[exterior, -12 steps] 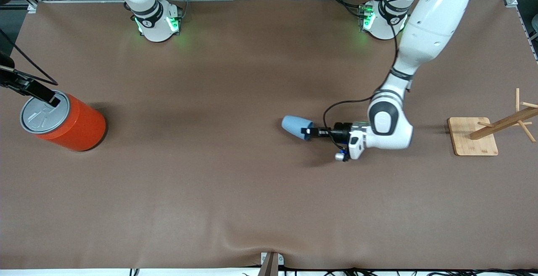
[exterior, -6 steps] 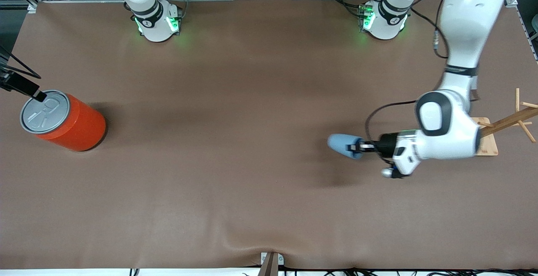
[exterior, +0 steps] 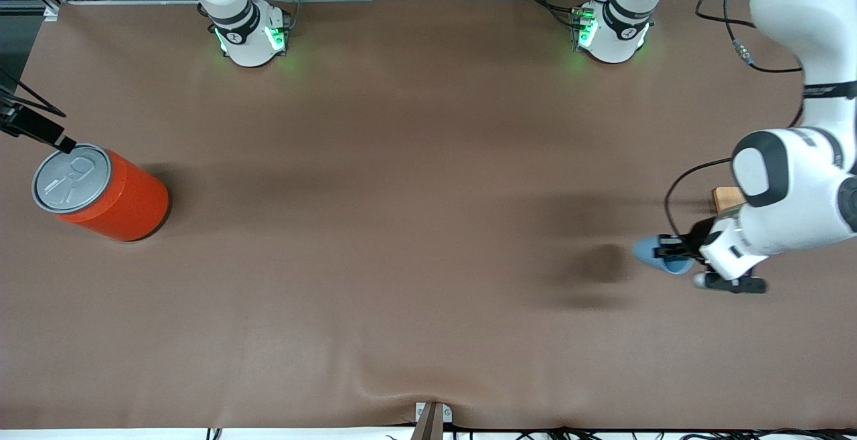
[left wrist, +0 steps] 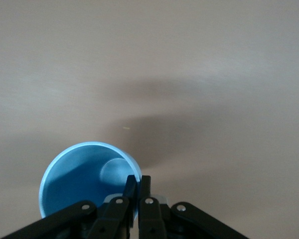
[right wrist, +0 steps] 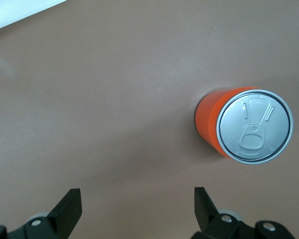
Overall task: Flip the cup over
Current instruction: 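Carry the cup with the left gripper toward the wooden board, turning it upright, then lower the cup upright onto the table and open the left gripper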
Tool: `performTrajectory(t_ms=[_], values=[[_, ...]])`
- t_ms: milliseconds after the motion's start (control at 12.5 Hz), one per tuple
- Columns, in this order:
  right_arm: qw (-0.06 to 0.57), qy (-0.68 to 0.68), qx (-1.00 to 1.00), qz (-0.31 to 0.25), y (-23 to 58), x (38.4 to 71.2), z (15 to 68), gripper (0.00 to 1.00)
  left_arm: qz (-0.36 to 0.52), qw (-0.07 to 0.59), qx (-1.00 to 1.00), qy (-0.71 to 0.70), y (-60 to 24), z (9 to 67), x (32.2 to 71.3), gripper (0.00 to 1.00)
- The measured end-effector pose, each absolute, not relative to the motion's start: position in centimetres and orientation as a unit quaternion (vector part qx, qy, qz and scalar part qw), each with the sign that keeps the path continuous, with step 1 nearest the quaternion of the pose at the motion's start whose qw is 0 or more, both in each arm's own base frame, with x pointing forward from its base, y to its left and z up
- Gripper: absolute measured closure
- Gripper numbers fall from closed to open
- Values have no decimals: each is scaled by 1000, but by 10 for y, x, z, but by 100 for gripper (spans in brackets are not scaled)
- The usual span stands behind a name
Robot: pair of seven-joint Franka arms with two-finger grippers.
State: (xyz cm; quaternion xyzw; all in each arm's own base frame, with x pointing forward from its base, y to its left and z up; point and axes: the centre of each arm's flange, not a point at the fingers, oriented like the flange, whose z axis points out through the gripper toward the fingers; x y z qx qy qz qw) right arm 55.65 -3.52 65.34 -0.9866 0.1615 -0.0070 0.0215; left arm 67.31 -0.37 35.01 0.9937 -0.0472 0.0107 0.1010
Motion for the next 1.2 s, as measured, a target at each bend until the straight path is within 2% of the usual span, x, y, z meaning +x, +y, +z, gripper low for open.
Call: performTrajectory(t_ms=[160,401,882,1203], values=[[21,156,-987,-6,-30,557,654,0,46,83,994,-54,31,327,665,95],[21,154,-988,-6,-28,556,654,0,88,59,993,-52,35,292,648,95],[21,153,-988,-4,-28,554,655,0,97,55,992,-64,14,294,611,95],[21,154,-988,-1,-31,554,655,0,122,39,989,-68,5,274,587,95]])
